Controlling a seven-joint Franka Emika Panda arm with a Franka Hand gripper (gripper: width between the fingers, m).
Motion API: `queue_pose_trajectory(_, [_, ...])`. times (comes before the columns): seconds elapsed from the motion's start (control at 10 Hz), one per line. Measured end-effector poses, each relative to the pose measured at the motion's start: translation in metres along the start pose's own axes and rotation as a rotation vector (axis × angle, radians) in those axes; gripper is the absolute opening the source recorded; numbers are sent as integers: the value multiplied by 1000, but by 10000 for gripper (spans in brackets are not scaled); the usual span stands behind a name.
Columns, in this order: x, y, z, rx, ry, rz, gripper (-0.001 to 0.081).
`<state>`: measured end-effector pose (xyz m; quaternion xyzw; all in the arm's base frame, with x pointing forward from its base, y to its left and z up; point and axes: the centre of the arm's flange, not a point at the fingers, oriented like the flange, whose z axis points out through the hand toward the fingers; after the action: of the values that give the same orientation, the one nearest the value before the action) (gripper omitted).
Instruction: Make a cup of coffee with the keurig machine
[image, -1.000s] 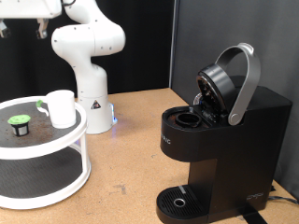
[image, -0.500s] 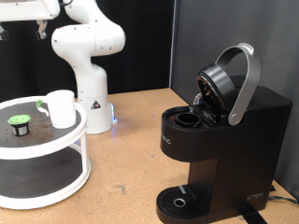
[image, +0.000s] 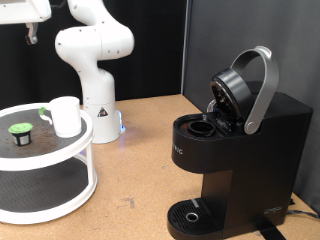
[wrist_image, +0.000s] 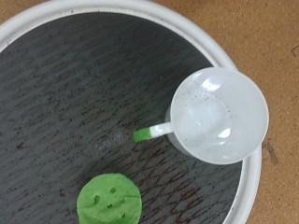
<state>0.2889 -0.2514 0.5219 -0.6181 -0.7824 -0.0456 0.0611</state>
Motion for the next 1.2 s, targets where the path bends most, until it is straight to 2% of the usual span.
queue_pose_trajectory(0.3, [-5, 1, 10, 29, 6, -5, 807])
queue_pose_trajectory(0.5, [-10, 8, 28, 60, 13, 2, 807])
queue_pose_trajectory(0.6, [-14, 13, 41, 58, 6, 6, 807])
queue_pose_trajectory(0.9, [-27, 27, 77, 56, -66, 25, 807])
queue_pose_trajectory(1.2, [-26, 26, 78, 46, -46, 26, 807])
